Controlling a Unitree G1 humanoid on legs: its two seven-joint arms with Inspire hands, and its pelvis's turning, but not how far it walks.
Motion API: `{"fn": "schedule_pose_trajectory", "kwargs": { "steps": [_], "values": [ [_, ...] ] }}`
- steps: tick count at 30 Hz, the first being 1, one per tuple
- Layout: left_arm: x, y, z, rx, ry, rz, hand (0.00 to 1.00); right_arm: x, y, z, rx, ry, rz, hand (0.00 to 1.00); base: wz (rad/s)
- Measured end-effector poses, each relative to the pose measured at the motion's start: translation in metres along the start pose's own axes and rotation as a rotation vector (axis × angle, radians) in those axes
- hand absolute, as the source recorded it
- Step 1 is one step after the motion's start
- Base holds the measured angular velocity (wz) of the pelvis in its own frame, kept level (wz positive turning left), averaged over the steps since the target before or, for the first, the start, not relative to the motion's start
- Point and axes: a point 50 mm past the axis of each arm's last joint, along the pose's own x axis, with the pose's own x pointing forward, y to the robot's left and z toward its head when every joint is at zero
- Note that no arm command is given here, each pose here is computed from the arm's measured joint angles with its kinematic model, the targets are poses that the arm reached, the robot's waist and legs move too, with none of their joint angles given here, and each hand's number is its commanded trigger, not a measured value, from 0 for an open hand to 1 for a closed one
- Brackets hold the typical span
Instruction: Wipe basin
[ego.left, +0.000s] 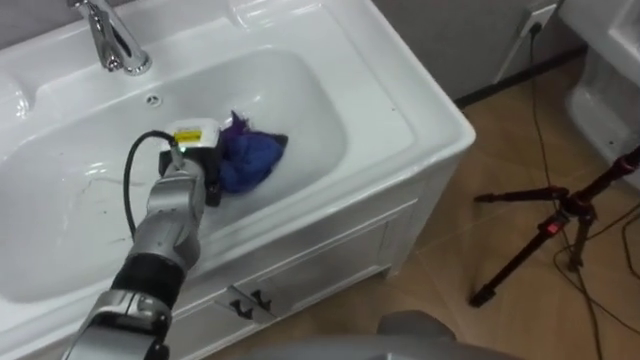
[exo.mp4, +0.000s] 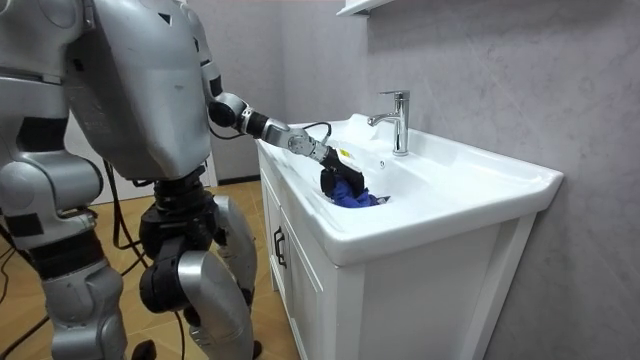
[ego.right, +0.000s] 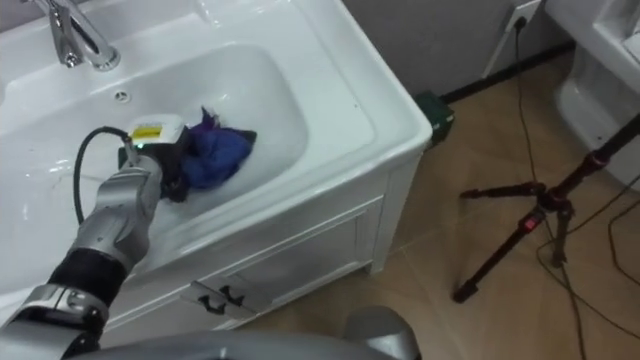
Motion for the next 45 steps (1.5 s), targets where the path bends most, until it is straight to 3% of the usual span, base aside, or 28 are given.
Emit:
{"fn": "schedule_pose_trajectory", "kwargs": {
  "steps": [13, 23, 32, 45],
  "values": [
    [-0.010, -0.023, -0.055, -0.046, 0.235, -0.072, 1.00, 0.001, 0.005, -0.008, 0.051, 0.086, 0.000, 0.00, 0.03],
    [-0.018, -0.031, -0.061, -0.044, 0.288, -0.085, 1.00, -0.001, 0.000, 0.000, 0.052, 0.083, -0.043, 0.00, 0.04],
    [-0.029, -0.029, -0.070, -0.035, 0.333, -0.155, 1.00, -0.003, -0.012, 0.005, 0.090, 0.045, -0.056, 0.00, 0.07],
    [-0.033, -0.015, -0.074, 0.051, 0.369, -0.223, 1.00, -0.005, -0.022, 0.005, 0.120, -0.018, -0.036, 0.00, 0.04]
  ]
}}
